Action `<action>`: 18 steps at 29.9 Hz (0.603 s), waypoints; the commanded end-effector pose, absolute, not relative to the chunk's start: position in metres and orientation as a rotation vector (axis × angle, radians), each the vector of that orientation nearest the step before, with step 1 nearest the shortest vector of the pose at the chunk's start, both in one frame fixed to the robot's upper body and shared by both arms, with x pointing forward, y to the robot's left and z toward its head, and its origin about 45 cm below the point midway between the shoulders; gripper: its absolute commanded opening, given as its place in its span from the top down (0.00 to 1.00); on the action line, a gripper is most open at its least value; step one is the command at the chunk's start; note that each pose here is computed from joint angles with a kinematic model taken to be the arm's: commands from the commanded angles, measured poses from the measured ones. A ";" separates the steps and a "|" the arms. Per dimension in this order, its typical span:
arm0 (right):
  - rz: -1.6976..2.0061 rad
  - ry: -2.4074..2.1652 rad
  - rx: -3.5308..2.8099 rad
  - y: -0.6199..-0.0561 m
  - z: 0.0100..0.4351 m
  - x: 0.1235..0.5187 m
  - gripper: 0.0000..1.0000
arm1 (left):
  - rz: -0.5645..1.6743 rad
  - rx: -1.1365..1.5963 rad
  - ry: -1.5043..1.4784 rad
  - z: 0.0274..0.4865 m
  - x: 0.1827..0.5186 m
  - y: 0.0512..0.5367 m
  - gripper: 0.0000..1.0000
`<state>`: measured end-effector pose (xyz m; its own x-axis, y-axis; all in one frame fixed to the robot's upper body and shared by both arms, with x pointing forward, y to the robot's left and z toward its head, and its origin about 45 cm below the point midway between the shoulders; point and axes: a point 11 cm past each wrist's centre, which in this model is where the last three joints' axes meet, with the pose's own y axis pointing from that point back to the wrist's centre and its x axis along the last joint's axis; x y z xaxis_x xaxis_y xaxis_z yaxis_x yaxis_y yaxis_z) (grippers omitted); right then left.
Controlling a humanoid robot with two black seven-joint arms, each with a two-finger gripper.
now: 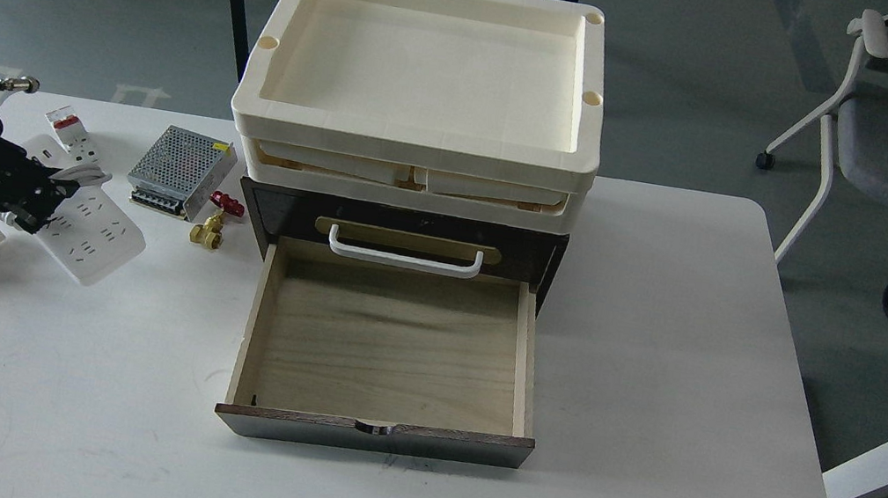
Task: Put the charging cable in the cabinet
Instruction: 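Lift the power strip with the left gripper toward the open drawer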
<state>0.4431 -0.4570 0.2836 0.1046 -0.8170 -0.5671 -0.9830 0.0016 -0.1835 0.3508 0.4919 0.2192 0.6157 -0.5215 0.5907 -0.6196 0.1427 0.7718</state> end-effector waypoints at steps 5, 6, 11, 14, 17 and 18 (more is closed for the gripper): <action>0.392 1.777 -1.844 -0.468 0.283 0.437 0.00 | 0.075 1.411 -1.041 0.289 0.283 0.478 0.94; 0.389 1.778 -1.842 -0.469 0.284 0.437 0.00 | 0.085 1.389 -1.034 0.295 0.273 0.474 0.94; 0.395 1.787 -1.839 -0.471 0.281 0.435 0.00 | 0.103 1.243 -0.999 0.316 0.234 0.431 0.93; 0.397 1.784 -1.840 -0.470 0.280 0.435 0.00 | 0.099 1.213 -0.982 0.312 0.230 0.424 0.93; 0.395 1.787 -1.839 -0.471 0.281 0.434 0.00 | 0.132 1.112 -0.926 0.299 0.234 0.404 0.93; 0.395 1.787 -1.839 -0.471 0.281 0.434 0.00 | 0.139 1.071 -0.898 0.291 0.235 0.396 0.93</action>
<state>0.4347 -0.4706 0.2806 0.0792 -0.8252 -0.5593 -0.9843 0.0242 -0.1750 0.2331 0.4150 0.3059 0.6152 -0.3855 0.6878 -0.5370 0.4339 0.7235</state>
